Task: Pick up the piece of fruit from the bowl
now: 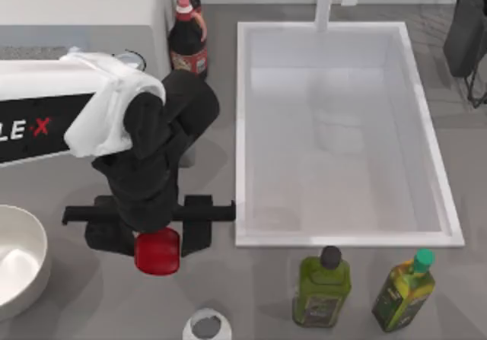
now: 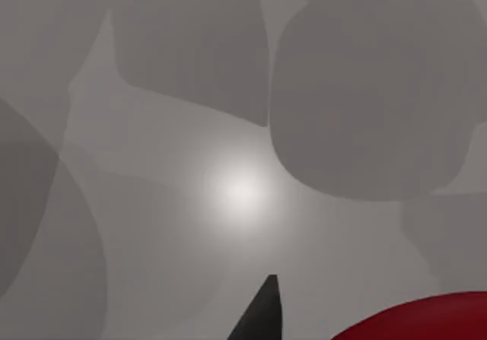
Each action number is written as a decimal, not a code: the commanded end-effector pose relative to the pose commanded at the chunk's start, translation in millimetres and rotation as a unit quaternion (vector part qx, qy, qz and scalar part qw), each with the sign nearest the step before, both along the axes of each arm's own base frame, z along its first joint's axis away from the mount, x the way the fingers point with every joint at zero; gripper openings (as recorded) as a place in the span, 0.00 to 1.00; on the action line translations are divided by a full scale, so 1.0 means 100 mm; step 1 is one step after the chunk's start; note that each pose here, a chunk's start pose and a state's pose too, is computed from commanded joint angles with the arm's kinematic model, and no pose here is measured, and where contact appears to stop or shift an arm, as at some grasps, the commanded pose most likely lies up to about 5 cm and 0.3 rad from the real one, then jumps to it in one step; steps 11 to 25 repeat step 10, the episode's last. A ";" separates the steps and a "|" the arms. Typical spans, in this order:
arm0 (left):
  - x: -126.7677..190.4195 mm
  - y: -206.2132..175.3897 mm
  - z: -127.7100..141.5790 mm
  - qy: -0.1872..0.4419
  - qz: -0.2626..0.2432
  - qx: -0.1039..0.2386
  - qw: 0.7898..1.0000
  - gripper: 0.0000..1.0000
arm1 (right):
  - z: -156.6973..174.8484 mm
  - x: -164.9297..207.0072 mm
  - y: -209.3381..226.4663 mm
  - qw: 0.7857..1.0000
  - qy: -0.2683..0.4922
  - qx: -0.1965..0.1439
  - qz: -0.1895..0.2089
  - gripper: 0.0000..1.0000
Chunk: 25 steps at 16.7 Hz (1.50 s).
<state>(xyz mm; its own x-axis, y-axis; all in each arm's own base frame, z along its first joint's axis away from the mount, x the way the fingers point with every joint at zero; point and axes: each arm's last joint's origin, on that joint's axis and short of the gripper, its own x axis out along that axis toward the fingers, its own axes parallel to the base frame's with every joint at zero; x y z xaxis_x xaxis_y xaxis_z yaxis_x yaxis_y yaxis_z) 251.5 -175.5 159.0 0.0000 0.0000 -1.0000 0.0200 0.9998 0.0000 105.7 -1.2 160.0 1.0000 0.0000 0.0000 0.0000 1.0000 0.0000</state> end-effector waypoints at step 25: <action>0.00 0.00 0.00 0.000 0.000 0.000 1.000 1.00 | 0.00 0.00 0.00 1.000 0.000 0.000 0.000 1.00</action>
